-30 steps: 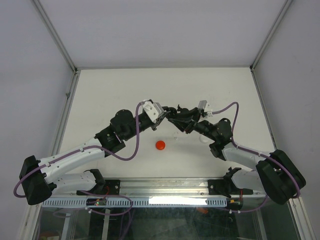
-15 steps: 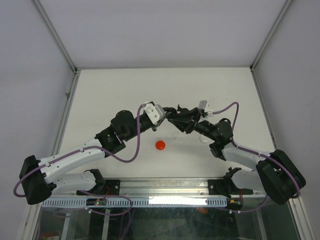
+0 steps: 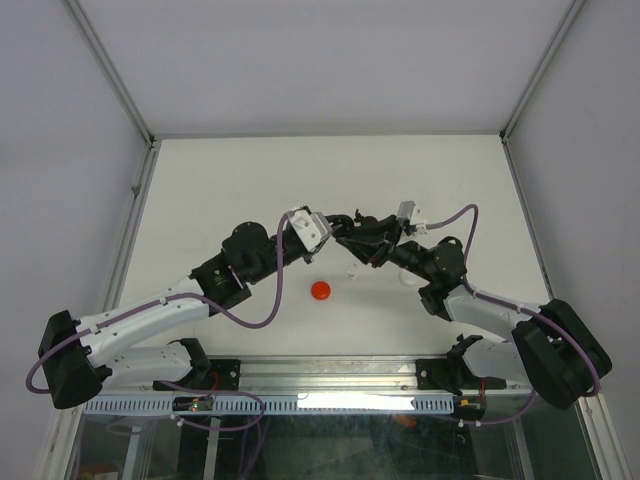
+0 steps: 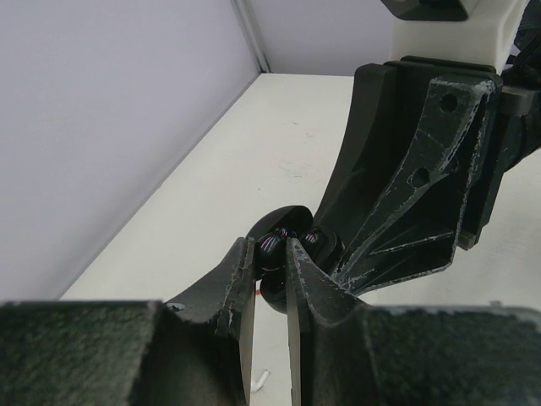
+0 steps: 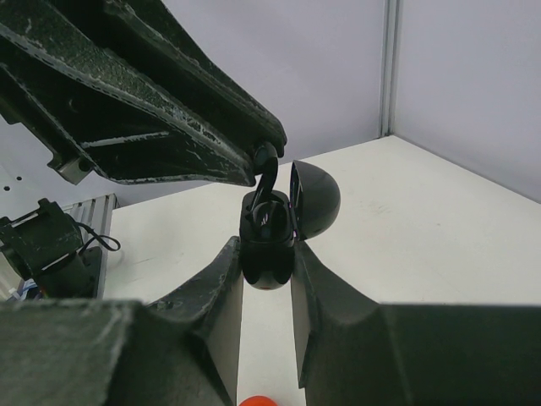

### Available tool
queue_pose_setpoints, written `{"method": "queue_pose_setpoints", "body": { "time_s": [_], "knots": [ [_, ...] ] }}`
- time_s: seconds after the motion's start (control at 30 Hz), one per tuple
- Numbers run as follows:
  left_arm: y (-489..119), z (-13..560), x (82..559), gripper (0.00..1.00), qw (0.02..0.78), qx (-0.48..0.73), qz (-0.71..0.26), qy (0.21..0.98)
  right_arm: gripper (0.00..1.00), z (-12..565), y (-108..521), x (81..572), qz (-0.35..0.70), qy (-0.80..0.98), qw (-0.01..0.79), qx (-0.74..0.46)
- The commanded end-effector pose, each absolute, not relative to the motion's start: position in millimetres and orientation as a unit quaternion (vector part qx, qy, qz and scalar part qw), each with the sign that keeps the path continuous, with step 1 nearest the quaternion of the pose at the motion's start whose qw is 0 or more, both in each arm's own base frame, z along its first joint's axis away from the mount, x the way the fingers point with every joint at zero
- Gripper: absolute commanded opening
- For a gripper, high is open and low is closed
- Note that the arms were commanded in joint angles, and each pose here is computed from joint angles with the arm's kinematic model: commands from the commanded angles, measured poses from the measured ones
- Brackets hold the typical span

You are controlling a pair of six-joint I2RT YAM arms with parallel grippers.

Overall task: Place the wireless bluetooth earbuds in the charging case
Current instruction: Place the earbud in the charging case.

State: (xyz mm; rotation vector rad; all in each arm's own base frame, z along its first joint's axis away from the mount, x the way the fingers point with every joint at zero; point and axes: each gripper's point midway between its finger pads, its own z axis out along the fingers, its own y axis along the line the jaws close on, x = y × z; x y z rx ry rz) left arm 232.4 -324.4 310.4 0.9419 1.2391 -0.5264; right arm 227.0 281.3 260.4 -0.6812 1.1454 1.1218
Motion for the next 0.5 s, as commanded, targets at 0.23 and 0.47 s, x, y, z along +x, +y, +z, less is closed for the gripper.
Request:
{"method": "queue_pose_setpoints", "body": {
  "time_s": [0.23, 0.47],
  "knots": [
    [-328.4, 319.3, 213.3, 0.07, 0.683, 0.442, -0.252, 0.523, 0.0, 292.8, 278.3, 224.9, 0.495, 0.458, 0.676, -0.298],
    [-334.2, 323.3, 203.1, 0.11, 0.678, 0.449, -0.274, 0.514, 0.0, 292.3, 278.3, 225.8, 0.494, 0.459, 0.676, -0.297]
  ]
}}
